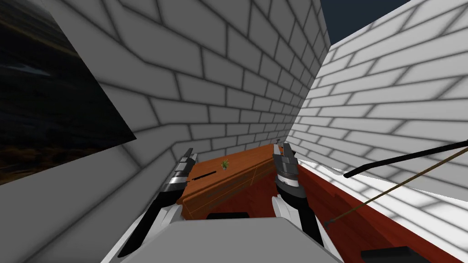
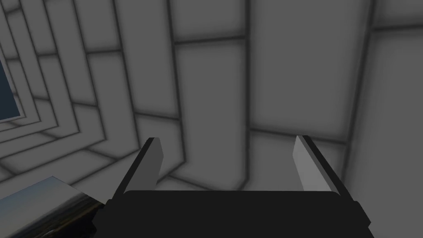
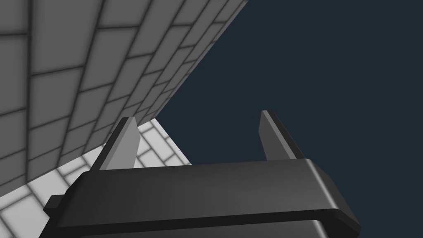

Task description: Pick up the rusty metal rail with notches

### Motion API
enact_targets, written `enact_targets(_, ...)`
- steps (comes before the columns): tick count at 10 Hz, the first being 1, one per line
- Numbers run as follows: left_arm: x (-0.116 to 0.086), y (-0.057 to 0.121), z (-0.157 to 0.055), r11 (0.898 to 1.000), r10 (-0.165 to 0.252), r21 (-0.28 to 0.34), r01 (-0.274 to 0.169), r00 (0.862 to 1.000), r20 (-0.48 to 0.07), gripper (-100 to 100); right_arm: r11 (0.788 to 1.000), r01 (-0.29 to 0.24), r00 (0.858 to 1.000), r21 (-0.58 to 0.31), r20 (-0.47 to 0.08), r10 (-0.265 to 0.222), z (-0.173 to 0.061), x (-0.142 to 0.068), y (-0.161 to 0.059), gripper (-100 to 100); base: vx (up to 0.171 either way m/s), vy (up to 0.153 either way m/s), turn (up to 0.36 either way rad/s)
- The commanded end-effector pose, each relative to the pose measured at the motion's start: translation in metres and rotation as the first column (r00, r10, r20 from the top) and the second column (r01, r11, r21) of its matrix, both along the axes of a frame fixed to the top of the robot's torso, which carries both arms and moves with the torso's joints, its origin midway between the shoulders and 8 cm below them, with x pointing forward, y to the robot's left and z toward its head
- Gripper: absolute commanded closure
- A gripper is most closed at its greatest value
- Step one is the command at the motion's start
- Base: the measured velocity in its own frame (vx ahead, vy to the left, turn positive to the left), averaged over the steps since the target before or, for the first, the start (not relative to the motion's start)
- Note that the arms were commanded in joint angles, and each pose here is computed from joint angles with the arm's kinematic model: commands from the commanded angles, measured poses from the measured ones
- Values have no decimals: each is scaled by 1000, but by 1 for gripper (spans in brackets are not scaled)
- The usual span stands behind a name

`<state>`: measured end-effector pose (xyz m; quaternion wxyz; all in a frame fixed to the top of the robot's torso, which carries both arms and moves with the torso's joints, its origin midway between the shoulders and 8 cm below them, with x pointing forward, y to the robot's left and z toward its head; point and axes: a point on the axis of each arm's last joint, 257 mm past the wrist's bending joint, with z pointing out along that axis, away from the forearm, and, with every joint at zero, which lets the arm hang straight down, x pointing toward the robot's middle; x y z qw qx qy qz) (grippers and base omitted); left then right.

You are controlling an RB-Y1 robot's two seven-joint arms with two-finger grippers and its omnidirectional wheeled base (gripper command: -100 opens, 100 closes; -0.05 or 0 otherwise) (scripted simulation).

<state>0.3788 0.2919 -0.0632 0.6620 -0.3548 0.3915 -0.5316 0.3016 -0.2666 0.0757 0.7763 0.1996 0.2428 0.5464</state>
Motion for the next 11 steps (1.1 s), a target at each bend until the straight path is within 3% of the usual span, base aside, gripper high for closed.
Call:
enact_targets(1,5,22,-36,1000,17,-10,-18,995,-103,-100,1000,0,1000,0,0,0,0,0,0,0,18,-88,-290)
enact_targets(2,6,23,-40,1000,19,-11,-20,994,-112,-100,1000,0,1000,0,0,0,0,0,0,0,22,-46,-77)
enact_targets(4,6,51,-86,998,42,-27,-50,972,-233,-100,1000,0,1000,0,0,0,0,0,0,0,37,-61,-299)
enact_targets(5,6,54,-96,998,47,-29,-56,966,-253,-100,1000,0,1000,0,0,0,0,0,0,0,30,-37,-111)
enact_targets(7,-2,88,-148,993,77,-50,-104,921,-383,-100,1000,0,1000,0,0,0,0,0,0,0,41,-40,-299)
enact_targets(8,-3,91,-157,992,80,-54,-111,913,-401,-100,1000,0,1000,0,0,0,0,0,0,0,41,-33,-168)
enact_targets(9,-10,108,-181,988,91,-69,-139,882,-462,-100,1000,0,1000,0,0,0,0,0,0,0,32,-36,-226)
enact_targets(10,-11,111,-189,987,95,-69,-145,875,-475,-100,1000,0,1000,0,0,0,0,0,0,0,20,-21,-133)
enact_targets(11,-22,130,-216,980,108,-84,-180,837,-537,-100,1000,0,1000,0,0,0,0,0,0,0,25,-28,-292)
